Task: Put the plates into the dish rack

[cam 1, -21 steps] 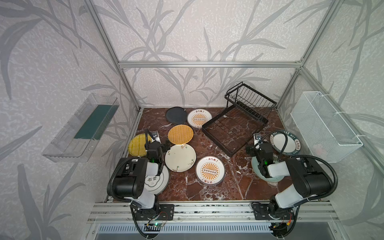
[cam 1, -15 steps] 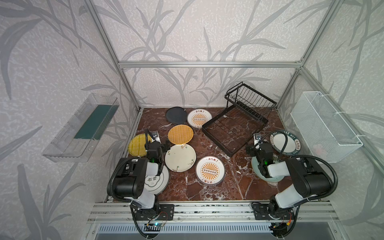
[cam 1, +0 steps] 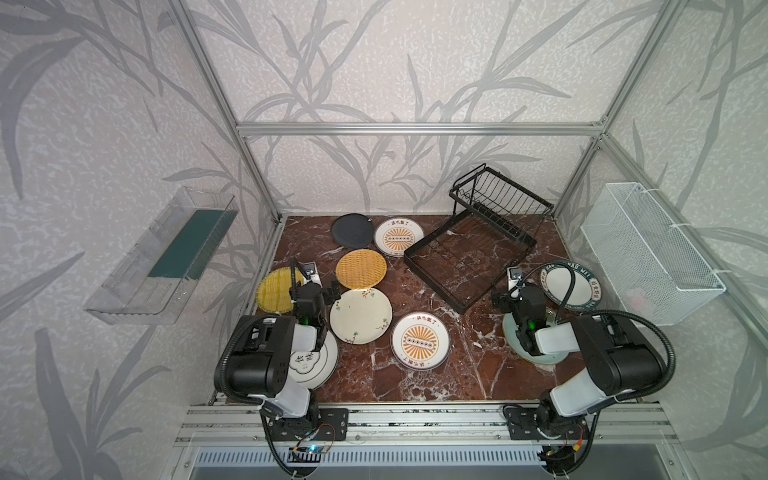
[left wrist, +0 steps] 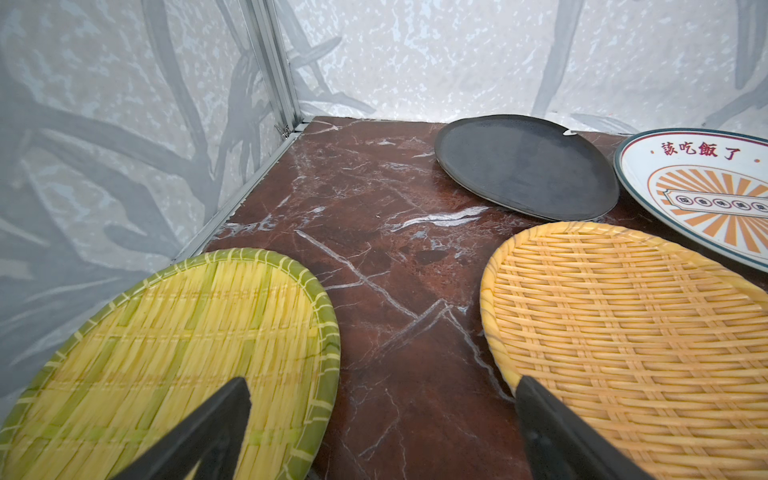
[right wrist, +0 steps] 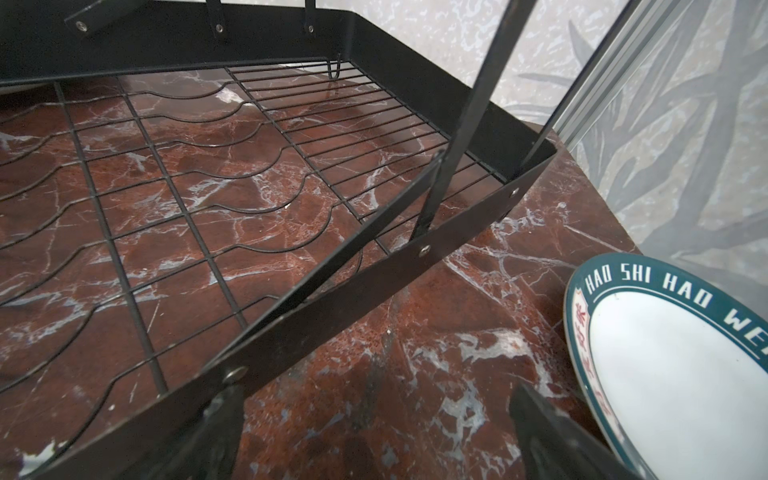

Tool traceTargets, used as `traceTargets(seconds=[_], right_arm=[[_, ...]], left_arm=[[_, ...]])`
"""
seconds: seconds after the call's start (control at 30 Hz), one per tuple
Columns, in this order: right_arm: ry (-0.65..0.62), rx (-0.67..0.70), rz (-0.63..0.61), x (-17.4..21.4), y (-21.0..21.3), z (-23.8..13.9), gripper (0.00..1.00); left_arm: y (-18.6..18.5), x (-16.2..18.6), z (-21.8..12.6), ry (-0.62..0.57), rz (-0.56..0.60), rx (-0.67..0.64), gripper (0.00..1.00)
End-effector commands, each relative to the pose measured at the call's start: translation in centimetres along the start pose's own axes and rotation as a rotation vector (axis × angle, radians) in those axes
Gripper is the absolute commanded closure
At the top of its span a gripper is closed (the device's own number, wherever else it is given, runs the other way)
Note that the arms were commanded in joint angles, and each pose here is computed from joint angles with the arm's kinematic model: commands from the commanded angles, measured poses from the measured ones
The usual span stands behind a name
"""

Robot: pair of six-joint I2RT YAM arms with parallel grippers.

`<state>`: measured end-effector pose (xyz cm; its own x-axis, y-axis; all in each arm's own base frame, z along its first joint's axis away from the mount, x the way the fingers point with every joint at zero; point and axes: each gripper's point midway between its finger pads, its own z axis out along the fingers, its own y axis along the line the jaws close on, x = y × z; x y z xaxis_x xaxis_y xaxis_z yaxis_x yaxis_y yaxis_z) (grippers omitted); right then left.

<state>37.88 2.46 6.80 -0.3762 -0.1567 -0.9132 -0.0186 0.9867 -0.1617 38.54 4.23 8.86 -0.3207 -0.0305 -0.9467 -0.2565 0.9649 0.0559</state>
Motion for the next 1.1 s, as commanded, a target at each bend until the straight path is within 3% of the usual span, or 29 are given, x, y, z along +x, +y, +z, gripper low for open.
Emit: traceTargets(seconds=[0.0, 0.2, 0.23, 0.3, 0.43, 0.6, 0.7, 0.8, 0.9, 0.93, 1.03, 1.07], right_arm=[[-0.109, -0.013, 0.018, -3.3, 0.3, 0.4, 0.01], [-0.096, 0.05, 0.048, -3.1, -0.8, 0.4, 0.01], [-0.114, 0.102, 0.066, -3.2, -1.7, 0.0, 0.01], [-0.185, 0.081, 0.075, -3.4, -1.5, -1.8, 0.01], [-0.294, 0.143, -0.019, -4.9, -0.5, -4.4, 0.01], [-0.329, 0.133, -0.147, -8.5, 2.1, -6.5, 0.01], [-0.373, 0.112, -0.038, -11.0, 2.0, -8.4, 0.01], [-0.38, 0.109, 0.141, -13.4, 0.8, -10.7, 0.01], [-0.327, 0.104, 0.337, -14.6, -0.9, -13.1, 0.01], [-0.322, 0.058, 0.374, -15.0, -0.7, -14.0, 0.01], [-0.376, -0.152, 0.388, -16.9, 1.6, -16.1, 0.01], [-0.38, -0.223, 0.386, -17.5, 2.6, -16.6, 0.01]], left_arm=[[0.1, -1.1, 0.3, -0.035, 0.009, -0.008, 0.01], [0.8, -1.0, 0.5, -0.023, -0.022, -0.027, 0.01], [0.8, -1.0, 0.5, -0.024, -0.022, -0.026, 0.01], [0.9, -1.1, 0.4, -0.031, -0.02, -0.033, 0.01], [1.2, -2.8, -1.8, -0.115, -0.009, -0.076, 0.01], [-1.1, -5.9, -3.8, -0.104, 0.079, -0.029, 0.01], [-1.8, -8.4, -5.3, -0.145, -0.109, 0.043, 0.01], [-3.0, -11.3, -7.3, -0.205, -0.376, 0.173, 0.01], [-2.4, -11.7, -8.7, -0.093, -0.678, 0.17, 0.01], [-2.5, -11.6, -9.3, -0.019, -0.729, 0.171, 0.01], [-5.1, -12.6, -11.1, 0.121, -0.637, 0.338, 0.01], [-5.2, -12.1, -11.3, 0.174, -0.649, 0.34, 0.01]])
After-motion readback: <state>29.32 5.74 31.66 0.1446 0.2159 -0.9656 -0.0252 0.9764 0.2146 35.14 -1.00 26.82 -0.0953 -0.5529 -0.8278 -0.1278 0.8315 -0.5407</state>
